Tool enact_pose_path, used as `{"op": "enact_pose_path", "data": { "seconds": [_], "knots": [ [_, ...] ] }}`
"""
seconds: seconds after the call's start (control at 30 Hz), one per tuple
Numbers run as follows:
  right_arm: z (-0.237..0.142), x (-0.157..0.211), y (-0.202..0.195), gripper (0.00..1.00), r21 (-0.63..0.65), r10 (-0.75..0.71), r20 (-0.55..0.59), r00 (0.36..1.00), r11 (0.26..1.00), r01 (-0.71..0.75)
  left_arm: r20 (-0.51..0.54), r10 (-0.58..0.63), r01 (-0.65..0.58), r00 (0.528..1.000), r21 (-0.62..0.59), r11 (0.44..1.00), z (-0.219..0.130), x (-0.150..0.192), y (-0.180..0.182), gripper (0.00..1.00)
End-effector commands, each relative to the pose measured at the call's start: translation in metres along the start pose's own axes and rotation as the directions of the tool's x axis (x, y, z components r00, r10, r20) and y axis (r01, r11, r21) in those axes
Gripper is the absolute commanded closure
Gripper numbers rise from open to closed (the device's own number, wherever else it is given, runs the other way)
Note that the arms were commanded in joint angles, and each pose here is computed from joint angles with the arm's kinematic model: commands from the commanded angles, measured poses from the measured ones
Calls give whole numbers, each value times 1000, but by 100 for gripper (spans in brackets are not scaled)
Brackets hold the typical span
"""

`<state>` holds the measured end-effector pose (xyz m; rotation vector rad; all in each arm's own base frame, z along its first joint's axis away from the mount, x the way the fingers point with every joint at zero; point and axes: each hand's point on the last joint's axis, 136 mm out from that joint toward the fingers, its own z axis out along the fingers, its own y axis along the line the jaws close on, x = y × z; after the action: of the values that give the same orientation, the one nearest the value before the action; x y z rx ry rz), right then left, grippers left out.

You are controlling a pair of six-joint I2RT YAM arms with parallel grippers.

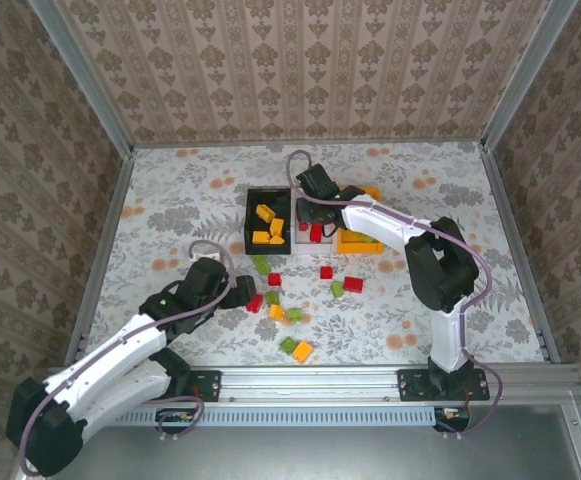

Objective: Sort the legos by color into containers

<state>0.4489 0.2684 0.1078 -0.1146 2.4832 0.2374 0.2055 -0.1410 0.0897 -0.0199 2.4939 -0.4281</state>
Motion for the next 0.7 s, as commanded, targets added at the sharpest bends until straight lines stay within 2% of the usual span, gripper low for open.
{"op": "enact_pose_path", "data": {
  "seconds": [0.0,0.07,0.17,0.27,0.4,0.57,0.67],
  "knots": [
    [-6,-14,3,45,10,32,21,999,999,-32,-55,46,-44,997,37,998,6,1,-14,0],
    [-12,-18,7,33,-19,40,39,998,999,-40,-90,64,-61,994,38,997,14,6,-15,0],
    [-24,-21,9,27,-46,50,64,997,998,-48,-124,85,-80,989,47,996,23,11,-19,0],
    [-32,-15,6,26,-55,57,72,996,997,-53,-146,117,-109,982,62,992,29,14,-25,3],
    [-38,-5,-3,26,-43,63,72,995,997,-60,-198,171,-162,965,61,985,35,22,-32,12],
    [-42,1,-11,26,-37,79,78,994,996,-77,-254,224,-233,941,-5,972,37,34,-26,18],
    [-46,2,-12,26,-43,89,85,992,995,-85,-270,236,-253,934,-31,967,40,39,-21,25]
  ]
}}
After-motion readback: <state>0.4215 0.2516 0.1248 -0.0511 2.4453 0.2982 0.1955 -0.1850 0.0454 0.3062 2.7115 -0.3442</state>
